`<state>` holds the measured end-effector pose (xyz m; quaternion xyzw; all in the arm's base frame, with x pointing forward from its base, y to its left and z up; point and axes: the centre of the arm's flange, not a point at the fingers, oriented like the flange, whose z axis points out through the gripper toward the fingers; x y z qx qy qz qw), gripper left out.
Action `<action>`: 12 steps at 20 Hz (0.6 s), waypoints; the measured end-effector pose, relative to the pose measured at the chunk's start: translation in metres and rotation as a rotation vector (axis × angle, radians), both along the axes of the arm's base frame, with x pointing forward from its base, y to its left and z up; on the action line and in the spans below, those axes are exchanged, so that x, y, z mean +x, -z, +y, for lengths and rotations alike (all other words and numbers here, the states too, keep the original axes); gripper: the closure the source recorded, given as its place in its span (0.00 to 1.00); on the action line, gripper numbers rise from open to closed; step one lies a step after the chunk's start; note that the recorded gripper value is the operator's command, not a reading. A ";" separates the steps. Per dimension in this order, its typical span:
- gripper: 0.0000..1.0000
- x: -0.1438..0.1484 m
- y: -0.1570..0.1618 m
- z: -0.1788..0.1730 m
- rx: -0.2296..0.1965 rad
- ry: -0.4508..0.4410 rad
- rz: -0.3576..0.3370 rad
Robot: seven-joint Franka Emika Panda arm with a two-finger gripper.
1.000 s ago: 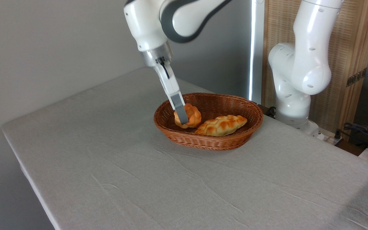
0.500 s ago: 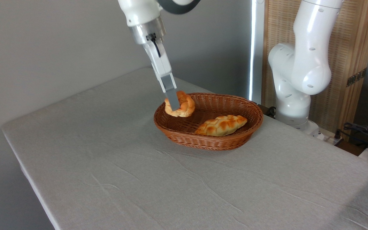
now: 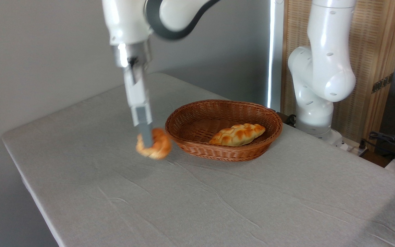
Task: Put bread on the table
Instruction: 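Lift the roll out of the basket and carry it beside the basket, then lower the roll onto the table and open the gripper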
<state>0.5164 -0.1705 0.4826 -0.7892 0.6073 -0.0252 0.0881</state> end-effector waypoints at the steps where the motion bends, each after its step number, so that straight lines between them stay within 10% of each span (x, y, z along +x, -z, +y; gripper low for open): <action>1: 0.25 0.012 0.010 -0.007 -0.017 0.014 -0.045; 3: 0.00 0.025 0.022 -0.014 -0.032 0.026 -0.082; 12: 0.00 0.034 0.036 -0.018 -0.030 0.034 -0.085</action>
